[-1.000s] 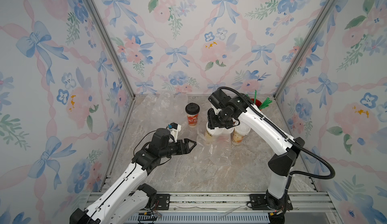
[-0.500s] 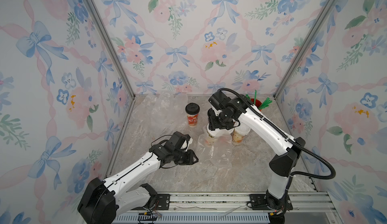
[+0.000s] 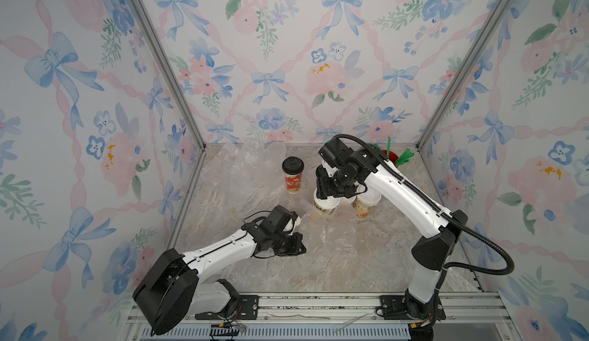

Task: Pack milk tea into plastic carrier bags
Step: Place the milk tea cup in the plastic carrier bag.

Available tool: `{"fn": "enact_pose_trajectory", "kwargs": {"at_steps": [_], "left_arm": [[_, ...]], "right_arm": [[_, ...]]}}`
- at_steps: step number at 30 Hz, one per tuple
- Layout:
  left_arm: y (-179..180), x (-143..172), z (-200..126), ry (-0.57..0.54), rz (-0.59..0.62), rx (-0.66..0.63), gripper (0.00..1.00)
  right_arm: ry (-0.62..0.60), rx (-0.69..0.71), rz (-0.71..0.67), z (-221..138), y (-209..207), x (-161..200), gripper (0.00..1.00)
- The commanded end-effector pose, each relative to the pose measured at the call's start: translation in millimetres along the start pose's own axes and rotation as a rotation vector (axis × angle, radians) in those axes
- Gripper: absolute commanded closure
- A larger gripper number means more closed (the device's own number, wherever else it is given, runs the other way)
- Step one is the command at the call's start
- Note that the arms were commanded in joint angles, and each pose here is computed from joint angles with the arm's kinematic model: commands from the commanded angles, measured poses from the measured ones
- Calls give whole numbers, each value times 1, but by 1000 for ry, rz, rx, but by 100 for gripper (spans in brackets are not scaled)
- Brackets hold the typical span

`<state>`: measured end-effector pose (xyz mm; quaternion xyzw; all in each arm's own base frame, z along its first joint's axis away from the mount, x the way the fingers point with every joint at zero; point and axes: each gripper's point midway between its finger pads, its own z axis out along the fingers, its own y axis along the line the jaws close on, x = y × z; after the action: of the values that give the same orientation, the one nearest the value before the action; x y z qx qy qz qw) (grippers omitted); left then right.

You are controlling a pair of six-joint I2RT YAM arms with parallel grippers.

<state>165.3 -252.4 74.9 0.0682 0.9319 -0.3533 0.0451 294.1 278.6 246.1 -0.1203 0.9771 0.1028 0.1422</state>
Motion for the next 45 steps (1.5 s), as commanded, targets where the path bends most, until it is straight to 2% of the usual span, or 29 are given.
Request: {"fn": "enact_pose_trajectory", "kwargs": {"at_steps": [1,10,17,24,33,39,41,45], "left_arm": [[1,7,4,29,42,15,93],[13,13,10,32,69,-35,93],[32,4,10,-31,93,-143,92],[30,-28,-1,-203,204,-236,90],[-3,-74,-18,-481,283,-113,90],[20,-85,-42,-559,156,-200,85],[33,-80,-46,-533,107,-213,85],[54,-58,-33,-395,14,-200,87]], "right_arm": [[-1,-35,4,-13,1,1,58],[141,-140,-67,-15,21,33,58],[232,-160,-118,-16,29,58,58],[206,-184,-97,-25,36,61,58],[102,-115,-42,-24,29,49,58],[49,-31,-39,-18,24,41,58],[45,-23,-38,-17,23,39,58],[34,-16,-38,-17,24,36,58]]}}
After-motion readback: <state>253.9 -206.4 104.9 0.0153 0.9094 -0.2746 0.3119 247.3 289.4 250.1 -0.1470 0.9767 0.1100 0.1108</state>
